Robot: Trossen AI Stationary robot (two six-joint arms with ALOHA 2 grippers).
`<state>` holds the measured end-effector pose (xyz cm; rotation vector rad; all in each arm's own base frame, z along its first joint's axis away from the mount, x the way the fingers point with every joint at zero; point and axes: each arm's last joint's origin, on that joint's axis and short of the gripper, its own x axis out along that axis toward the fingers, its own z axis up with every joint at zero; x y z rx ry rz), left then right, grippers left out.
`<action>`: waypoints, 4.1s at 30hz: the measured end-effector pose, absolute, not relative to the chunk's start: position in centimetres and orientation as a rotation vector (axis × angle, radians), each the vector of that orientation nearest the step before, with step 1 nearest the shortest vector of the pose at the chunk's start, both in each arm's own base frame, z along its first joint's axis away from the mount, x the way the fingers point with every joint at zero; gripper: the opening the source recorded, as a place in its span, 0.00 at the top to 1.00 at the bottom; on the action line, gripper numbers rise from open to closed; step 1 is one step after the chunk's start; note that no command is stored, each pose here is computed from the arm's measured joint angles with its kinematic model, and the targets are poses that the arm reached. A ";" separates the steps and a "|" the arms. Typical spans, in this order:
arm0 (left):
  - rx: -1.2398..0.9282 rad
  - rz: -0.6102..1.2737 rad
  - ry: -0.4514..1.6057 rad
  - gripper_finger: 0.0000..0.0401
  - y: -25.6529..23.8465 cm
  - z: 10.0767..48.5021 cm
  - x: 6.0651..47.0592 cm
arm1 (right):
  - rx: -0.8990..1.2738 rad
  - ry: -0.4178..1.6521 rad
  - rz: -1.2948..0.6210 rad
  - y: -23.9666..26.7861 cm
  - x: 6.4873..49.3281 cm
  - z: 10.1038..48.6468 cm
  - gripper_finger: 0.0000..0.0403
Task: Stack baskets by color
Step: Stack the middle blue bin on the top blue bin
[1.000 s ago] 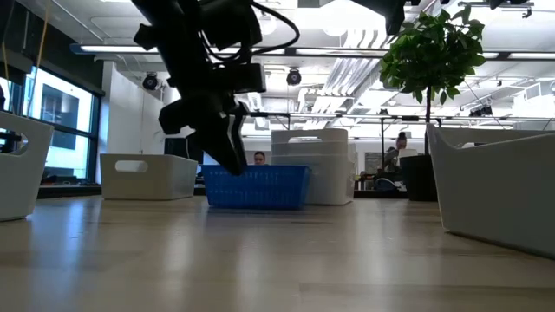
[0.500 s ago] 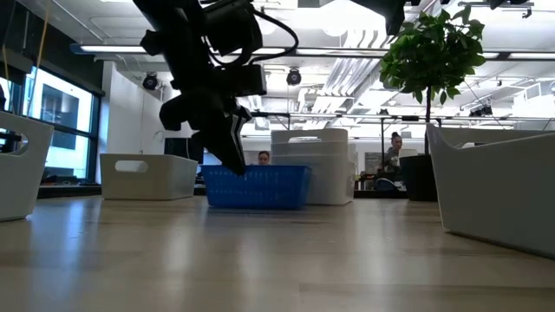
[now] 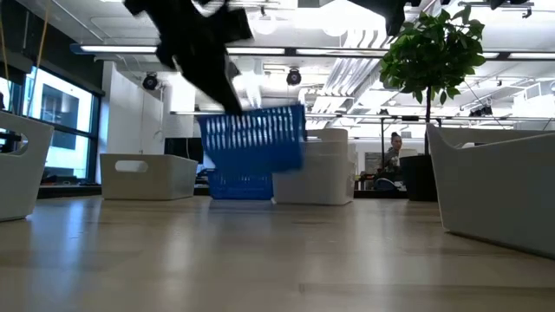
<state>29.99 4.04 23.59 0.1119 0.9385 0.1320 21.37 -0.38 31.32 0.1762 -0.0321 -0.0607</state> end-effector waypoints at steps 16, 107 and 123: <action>0.298 0.589 0.461 1.00 2.4 36.2 18.8 | 0.153 -0.029 -0.070 -0.4 21.4 31.3 0.48; 0.417 0.480 1.050 1.00 17.4 27.7 28.2 | 0.188 -0.287 -0.045 -0.4 21.0 33.7 0.48; 0.338 0.459 1.148 1.00 20.5 22.9 29.4 | 0.188 -0.252 -0.049 -0.4 21.1 33.4 0.48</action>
